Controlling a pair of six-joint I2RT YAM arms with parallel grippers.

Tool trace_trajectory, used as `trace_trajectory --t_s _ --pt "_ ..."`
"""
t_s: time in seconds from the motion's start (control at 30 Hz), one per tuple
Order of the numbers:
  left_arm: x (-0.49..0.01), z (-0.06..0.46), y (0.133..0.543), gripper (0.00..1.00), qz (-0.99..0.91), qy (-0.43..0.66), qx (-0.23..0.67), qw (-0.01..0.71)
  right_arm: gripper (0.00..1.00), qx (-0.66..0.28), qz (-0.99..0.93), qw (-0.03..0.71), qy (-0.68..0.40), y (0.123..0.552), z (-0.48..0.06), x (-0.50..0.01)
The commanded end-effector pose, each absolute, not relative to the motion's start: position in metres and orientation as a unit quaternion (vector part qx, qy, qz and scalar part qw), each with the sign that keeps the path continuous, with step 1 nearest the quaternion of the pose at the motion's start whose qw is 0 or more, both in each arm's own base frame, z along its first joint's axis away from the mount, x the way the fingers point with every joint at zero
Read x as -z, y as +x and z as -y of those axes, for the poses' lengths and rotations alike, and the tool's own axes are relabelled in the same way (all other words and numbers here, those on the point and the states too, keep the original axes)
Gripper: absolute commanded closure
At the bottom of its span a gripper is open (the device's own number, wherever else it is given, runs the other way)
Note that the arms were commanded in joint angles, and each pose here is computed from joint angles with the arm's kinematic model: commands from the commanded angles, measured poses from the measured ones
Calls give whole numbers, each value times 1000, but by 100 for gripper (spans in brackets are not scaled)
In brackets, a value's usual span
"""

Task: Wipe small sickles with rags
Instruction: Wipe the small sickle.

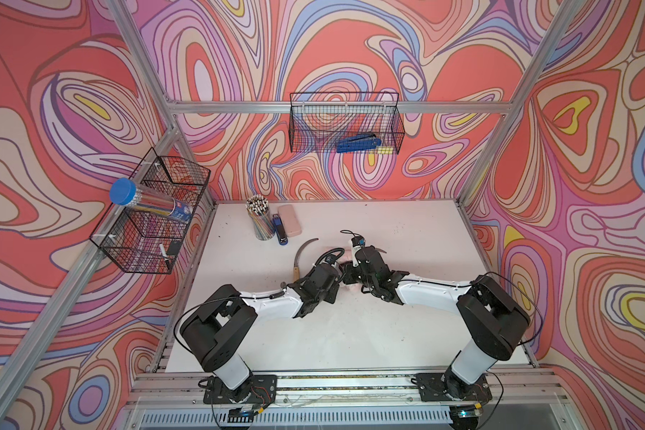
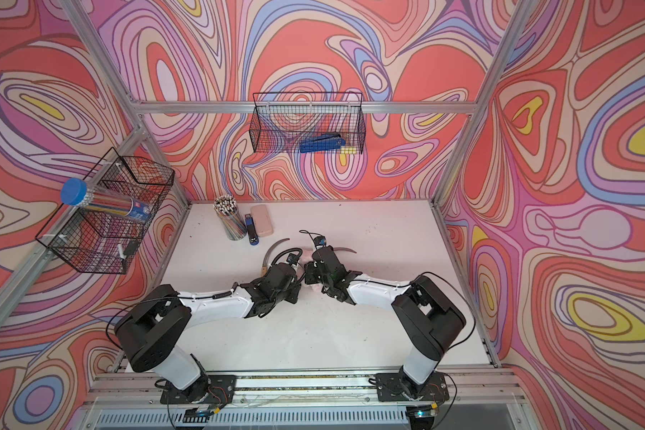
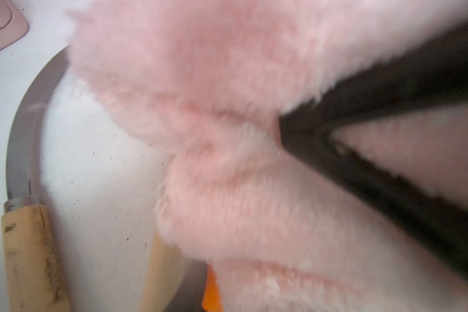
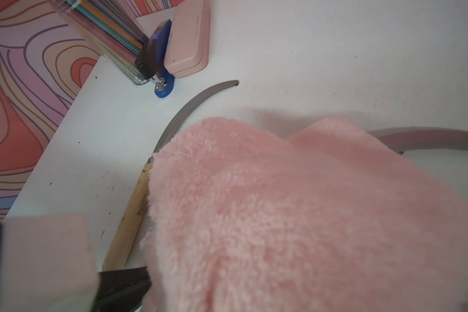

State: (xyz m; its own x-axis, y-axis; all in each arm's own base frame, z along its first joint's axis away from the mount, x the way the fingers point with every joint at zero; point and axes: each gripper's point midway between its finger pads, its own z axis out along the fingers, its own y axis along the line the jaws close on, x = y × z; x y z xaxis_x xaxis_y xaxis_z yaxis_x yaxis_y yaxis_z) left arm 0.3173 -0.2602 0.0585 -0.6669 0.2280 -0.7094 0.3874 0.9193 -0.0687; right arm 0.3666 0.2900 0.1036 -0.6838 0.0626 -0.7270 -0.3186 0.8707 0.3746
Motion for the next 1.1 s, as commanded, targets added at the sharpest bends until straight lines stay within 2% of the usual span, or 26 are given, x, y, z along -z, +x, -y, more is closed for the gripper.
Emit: trace_trajectory --t_s 0.0,0.13,0.23,0.37,0.67,0.9,1.07 --pt "-72 259 320 100 -901 154 117 389 100 -213 -896 388 -38 388 -260 -91" --pt "-73 260 320 100 -900 155 119 389 100 -178 -903 390 -12 414 -231 -86" --pt "-73 260 320 100 -900 156 119 389 100 -177 -902 394 -22 420 -234 -92" --pt "-73 261 321 100 -900 155 119 389 100 -190 -906 375 -45 411 -256 -81" --pt "-73 261 321 100 -900 156 120 389 100 -233 -892 368 -120 361 -325 -90" --pt "-73 261 320 100 -899 156 122 390 100 -264 -881 375 -116 348 -322 -104" --pt "-75 262 319 100 -899 155 127 390 100 -242 -892 370 -92 362 -303 -89"
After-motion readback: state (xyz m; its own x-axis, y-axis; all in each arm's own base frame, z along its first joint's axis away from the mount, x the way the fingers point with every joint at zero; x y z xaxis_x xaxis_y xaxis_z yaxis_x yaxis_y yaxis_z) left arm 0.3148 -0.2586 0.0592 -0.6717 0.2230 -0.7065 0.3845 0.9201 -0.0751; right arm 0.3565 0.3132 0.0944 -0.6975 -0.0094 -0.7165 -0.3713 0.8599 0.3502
